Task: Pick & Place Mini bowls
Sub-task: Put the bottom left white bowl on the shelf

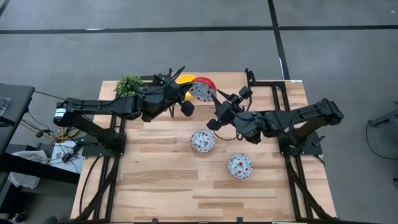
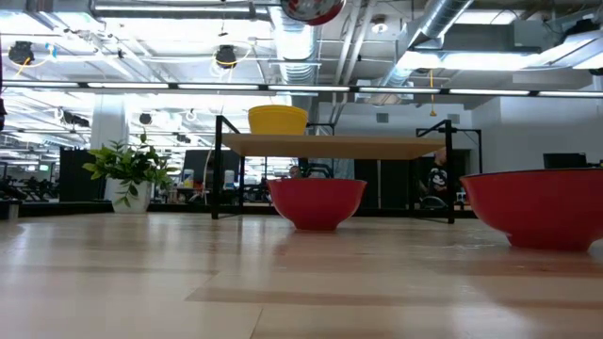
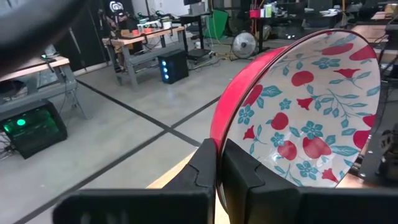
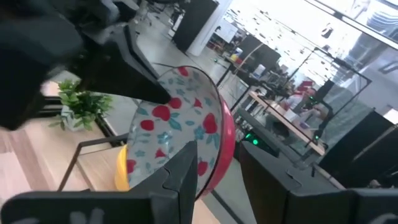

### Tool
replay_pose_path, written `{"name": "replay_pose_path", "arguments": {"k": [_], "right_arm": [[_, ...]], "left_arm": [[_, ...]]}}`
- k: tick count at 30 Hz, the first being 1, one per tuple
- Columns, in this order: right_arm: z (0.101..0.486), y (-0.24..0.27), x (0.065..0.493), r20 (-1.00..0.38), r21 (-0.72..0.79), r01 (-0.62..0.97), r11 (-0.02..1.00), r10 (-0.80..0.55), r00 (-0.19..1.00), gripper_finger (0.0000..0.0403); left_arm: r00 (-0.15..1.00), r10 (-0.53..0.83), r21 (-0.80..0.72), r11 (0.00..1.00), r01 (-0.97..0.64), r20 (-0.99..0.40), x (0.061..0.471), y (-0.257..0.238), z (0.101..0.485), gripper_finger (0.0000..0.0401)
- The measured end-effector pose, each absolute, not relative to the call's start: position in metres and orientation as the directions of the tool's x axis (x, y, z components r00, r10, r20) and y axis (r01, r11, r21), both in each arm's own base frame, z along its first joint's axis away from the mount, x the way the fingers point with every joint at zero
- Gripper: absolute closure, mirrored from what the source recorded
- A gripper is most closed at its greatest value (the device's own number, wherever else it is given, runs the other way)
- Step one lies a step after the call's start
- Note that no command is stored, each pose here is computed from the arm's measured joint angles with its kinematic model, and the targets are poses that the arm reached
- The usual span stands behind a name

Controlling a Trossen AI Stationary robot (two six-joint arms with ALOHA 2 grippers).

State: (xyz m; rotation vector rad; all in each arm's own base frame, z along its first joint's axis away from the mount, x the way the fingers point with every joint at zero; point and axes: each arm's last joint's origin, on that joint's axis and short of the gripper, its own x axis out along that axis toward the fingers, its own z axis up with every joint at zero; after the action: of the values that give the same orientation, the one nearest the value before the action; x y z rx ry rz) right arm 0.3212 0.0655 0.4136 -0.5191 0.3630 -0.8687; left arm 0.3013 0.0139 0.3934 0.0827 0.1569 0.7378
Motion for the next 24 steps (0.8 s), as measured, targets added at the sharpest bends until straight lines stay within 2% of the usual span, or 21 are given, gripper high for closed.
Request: {"name": "replay_pose_path", "arguments": {"k": [11,24], "right_arm": [[0.413,0.051,0.325,-0.101,-0.565,0.631,0.532,-0.803,0.587,0.0301],[0.413,0.038,0.328,-0.112,-0.541,0.64,0.546,-0.801,0.588,0.0354]], "left_arm": [[0.73,0.675,0.126,0.738,-0.663,-0.108,0.301,0.014,0.394,0.0395],[0.733,0.674,0.108,0.738,-0.666,-0.091,0.302,0.014,0.396,0.0395]]}}
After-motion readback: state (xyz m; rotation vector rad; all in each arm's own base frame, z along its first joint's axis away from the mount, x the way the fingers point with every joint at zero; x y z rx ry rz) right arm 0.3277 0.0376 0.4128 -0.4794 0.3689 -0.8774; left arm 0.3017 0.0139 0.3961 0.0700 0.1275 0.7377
